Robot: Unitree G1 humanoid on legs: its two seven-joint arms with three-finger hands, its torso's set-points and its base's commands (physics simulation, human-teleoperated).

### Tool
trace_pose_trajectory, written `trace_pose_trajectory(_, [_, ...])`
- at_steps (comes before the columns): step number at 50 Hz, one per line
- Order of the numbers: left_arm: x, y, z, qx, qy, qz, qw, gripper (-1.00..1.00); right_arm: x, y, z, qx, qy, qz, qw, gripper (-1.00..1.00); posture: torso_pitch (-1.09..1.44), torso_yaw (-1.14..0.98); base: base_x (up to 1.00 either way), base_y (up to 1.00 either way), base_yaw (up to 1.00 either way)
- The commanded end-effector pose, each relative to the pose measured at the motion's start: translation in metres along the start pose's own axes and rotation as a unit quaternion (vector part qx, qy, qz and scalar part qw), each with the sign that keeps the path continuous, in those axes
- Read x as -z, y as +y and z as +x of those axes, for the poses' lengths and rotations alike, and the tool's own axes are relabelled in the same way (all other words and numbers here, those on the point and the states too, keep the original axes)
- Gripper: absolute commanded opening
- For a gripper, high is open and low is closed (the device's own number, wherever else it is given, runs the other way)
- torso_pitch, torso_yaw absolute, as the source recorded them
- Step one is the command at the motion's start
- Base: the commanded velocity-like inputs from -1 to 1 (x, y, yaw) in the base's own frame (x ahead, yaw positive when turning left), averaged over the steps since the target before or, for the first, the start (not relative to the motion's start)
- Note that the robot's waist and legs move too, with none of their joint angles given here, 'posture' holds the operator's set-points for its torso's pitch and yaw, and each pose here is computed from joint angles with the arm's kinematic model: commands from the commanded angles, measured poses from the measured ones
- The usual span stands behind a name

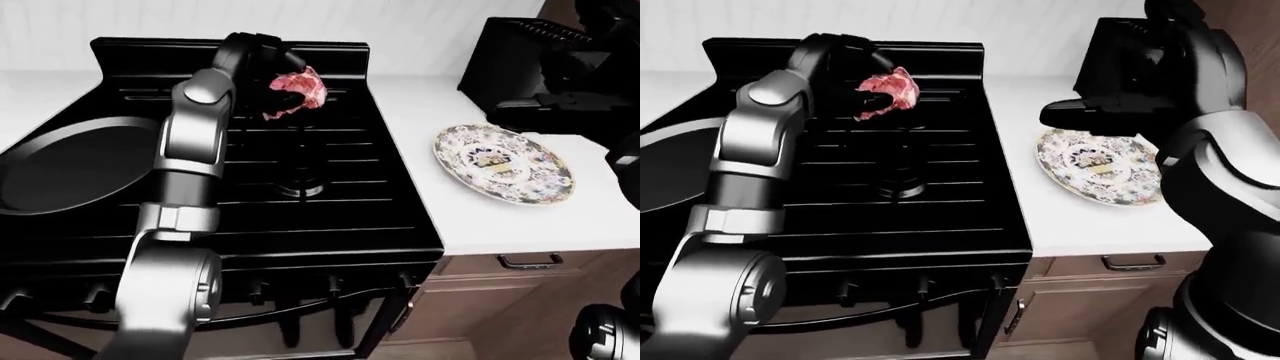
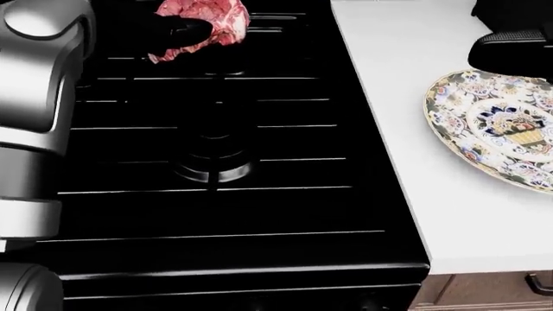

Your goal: Pick the steak from the pan and place it on the plate.

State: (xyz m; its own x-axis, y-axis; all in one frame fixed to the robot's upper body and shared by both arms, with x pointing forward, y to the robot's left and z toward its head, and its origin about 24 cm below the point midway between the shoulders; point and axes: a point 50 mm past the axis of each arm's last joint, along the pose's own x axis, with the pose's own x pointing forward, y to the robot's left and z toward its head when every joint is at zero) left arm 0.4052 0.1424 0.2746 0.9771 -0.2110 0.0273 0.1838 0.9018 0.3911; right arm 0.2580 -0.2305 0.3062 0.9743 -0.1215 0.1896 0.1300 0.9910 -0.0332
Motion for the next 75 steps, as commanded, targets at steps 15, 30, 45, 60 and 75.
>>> trace_pose_trajectory(15, [-0.0298, 0.0049, -0.0055, -0.010, -0.053, 0.010, 0.9985, -0.34, -0.0166, -0.0044, -0.0039, 0.010, -0.042, 0.004, 0.9990, 1.00, 0.00, 0.00, 0.00, -0.12, 0.00])
trace_pose_trajectory(30, [-0.0280, 0.0040, -0.0046, -0.010, -0.052, 0.010, 0.9985, -0.34, -0.0159, -0.0047, -0.0038, 0.009, -0.043, 0.004, 0.9990, 1.00, 0.00, 0.00, 0.00, -0.12, 0.00])
trace_pose_trajectory(45, [-0.0284, 0.0041, -0.0056, -0.011, -0.053, 0.013, 0.9984, -0.31, -0.0176, -0.0039, -0.0052, 0.007, -0.044, 0.004, 0.9990, 1.00, 0.00, 0.00, 0.00, -0.12, 0.00])
trace_pose_trajectory(60, [-0.0287, 0.0047, -0.0053, -0.009, -0.054, 0.013, 0.9984, -0.32, -0.0173, -0.0025, -0.0046, 0.007, -0.043, 0.004, 0.9990, 1.00, 0.00, 0.00, 0.00, -0.12, 0.00])
trace_pose_trajectory(75, [-0.0280, 0.0015, -0.0049, -0.006, -0.053, 0.012, 0.9985, -0.33, -0.0171, -0.0040, -0.0044, 0.007, -0.043, 0.005, 0.9990, 1.00, 0.00, 0.00, 0.00, -0.13, 0.00])
